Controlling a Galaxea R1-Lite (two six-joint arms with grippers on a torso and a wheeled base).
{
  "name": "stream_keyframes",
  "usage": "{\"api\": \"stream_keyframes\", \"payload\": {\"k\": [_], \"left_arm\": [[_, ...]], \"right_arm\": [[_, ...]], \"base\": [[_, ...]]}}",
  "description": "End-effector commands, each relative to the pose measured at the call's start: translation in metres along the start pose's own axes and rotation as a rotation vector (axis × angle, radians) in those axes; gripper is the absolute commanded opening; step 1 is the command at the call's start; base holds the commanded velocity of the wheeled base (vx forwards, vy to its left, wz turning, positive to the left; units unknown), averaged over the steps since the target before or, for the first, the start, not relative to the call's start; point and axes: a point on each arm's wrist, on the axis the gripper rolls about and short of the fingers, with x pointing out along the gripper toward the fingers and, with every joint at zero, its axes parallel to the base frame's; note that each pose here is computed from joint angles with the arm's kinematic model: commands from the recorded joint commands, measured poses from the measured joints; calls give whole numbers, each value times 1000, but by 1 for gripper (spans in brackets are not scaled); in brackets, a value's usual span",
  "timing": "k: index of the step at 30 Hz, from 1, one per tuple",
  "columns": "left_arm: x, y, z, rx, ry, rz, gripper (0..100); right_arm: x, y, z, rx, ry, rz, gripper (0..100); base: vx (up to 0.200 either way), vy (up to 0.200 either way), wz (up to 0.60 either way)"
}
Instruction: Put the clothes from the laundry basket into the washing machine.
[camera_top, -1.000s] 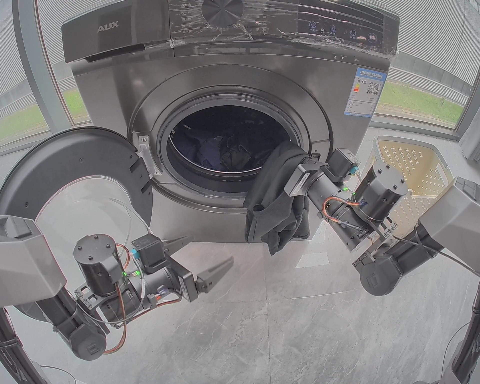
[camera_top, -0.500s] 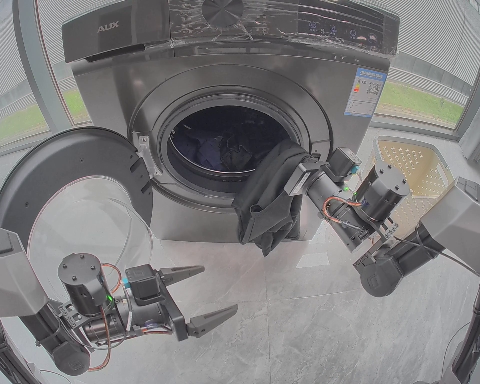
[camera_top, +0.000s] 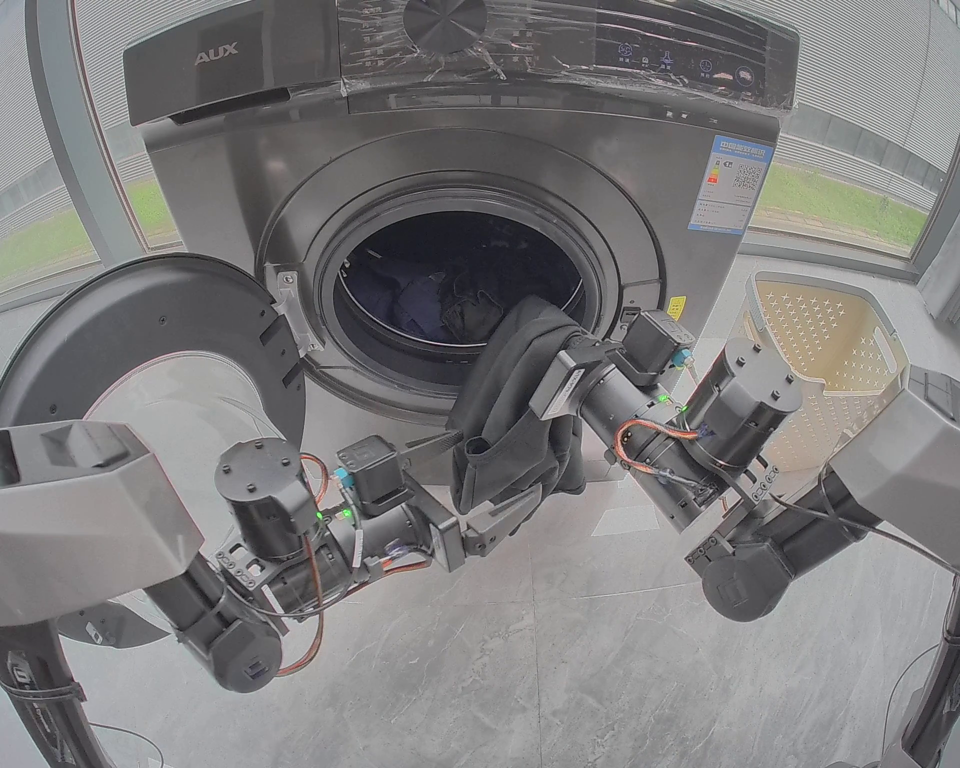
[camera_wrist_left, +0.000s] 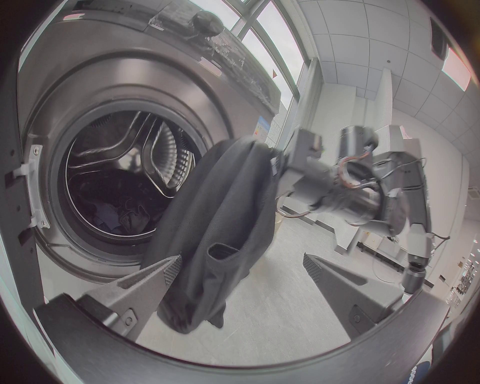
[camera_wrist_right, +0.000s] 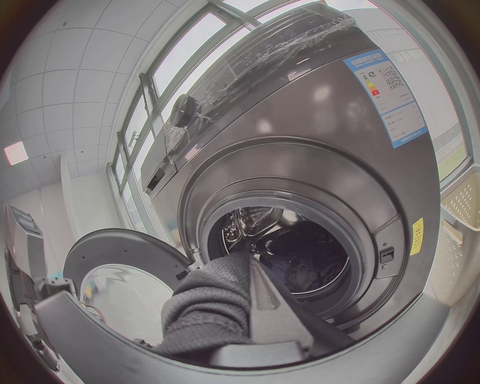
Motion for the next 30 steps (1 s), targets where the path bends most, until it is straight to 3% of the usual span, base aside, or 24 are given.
{"api": "stream_keyframes", "payload": {"k": [1,9,16,19,30], "left_arm": [[29,9,-31,-29,23,40,100],[58,21,-41,-22,-36,101,100],[64,20,-47,-23,-34,97,100],[67,26,-48,-24,-45,109,100],[69,28,-57,-32,-31,115,100]], "right_arm": [[0,10,0,10,1,25,0],[-2,19,0,23,-2,6,0],[-4,31,-2,40,4,23,0],[-4,31,-2,41,3,22,0],[-4,31,-2,46,4,22,0]], "base": [[0,0,0],[0,0,0],[0,0,0],[0,0,0],[0,0,0]]}}
